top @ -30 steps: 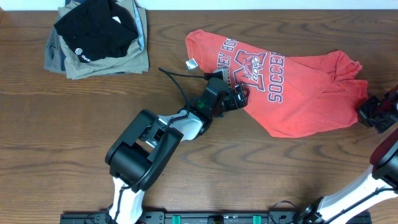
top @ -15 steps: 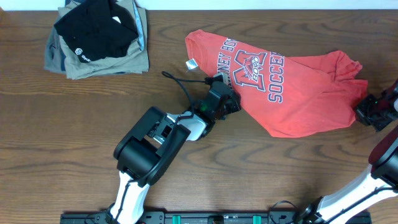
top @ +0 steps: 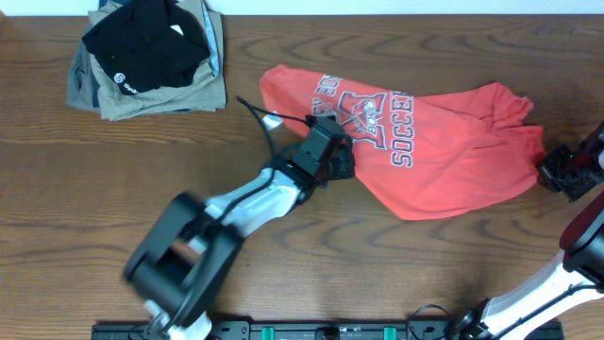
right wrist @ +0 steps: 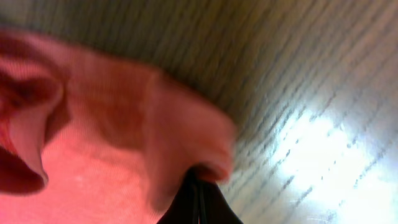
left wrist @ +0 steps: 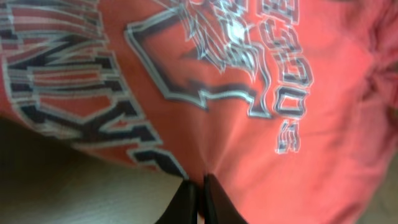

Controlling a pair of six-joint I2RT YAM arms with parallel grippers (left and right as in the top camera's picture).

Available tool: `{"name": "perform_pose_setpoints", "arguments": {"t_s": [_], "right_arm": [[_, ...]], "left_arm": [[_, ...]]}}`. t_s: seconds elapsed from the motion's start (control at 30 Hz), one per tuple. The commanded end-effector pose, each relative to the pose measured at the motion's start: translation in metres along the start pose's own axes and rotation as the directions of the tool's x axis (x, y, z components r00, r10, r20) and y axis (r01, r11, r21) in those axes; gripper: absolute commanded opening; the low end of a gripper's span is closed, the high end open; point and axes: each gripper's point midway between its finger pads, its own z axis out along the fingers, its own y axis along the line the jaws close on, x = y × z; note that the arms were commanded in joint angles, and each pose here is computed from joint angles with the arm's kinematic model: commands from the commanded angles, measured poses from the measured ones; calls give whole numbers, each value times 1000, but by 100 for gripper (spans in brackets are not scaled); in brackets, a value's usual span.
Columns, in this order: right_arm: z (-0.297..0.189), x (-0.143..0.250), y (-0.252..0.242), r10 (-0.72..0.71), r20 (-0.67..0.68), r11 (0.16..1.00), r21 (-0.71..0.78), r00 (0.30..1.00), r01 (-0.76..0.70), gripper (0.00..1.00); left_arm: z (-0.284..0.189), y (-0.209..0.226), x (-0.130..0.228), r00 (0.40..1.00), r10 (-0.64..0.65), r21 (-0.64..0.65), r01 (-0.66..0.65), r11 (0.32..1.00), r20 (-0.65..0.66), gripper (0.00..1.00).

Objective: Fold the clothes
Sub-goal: 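Drag the grasped shirt fabric down-left with the left gripper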

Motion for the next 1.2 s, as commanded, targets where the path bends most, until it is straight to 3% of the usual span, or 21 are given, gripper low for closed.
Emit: {"name": "perform_pose_setpoints", "arguments": {"t_s": [0.0,0.13,0.4,0.47,0.5,0.57,0.6,0.63,0.7,0.73,0.8,0.87,0.97,1.07,1.13,1.17], "right_arm": [[-36,-5,16,30,69,998,-59,997,-26,1],[-79,-5,25,76,134,992,-114,988,-61,1],[-173,11,50,46,288,966,-256,957,30,1],[-189,19,56,30,318,961,-270,948,61,1],[-196,23,60,18,331,958,-276,943,78,1],[-204,30,66,1,346,953,-285,938,103,1],[-206,34,70,-13,349,951,-286,937,120,1],[-207,37,73,-26,350,949,-285,937,133,1],[-206,43,78,-54,340,947,-281,939,156,1],[-203,49,80,-69,326,947,-277,943,165,1],[-199,57,84,-106,305,945,-266,946,191,1],[-194,64,87,-133,281,944,-256,950,207,7],[-187,71,88,-148,252,947,-243,956,211,28],[-181,74,87,-154,241,948,-237,958,212,63],[-177,73,85,-154,239,952,-225,959,209,74],[-175,73,83,-153,239,954,-217,959,206,75]], "left_arm": [[-42,-14,-22,990,118,-7,-118,993,76,6],[-86,-22,-23,988,133,-5,-133,991,81,6],[-141,-29,-29,971,190,-14,-190,982,143,7],[-143,-22,-35,967,190,-58,-183,981,170,15],[-143,-18,-37,965,191,-84,-178,980,178,23],[-139,-10,-37,965,192,-122,-172,978,177,25],[-136,-8,-35,968,191,-130,-171,977,165,30],[-131,-3,-32,971,190,-142,-170,975,145,42],[-122,6,-23,977,188,-169,-170,971,98,79],[-116,12,-16,982,180,-186,-166,968,62,91],[-106,22,1,987,157,-203,-158,966,-17,99],[-96,25,22,984,137,-178,-157,971,-118,98],[-87,22,48,965,110,-122,-142,982,-238,100],[-85,15,65,945,107,-80,-138,987,-308,75],[-87,11,73,937,124,-70,-155,985,-327,62],[-87,8,79,931,137,-64,-168,984,-338,62]]}}
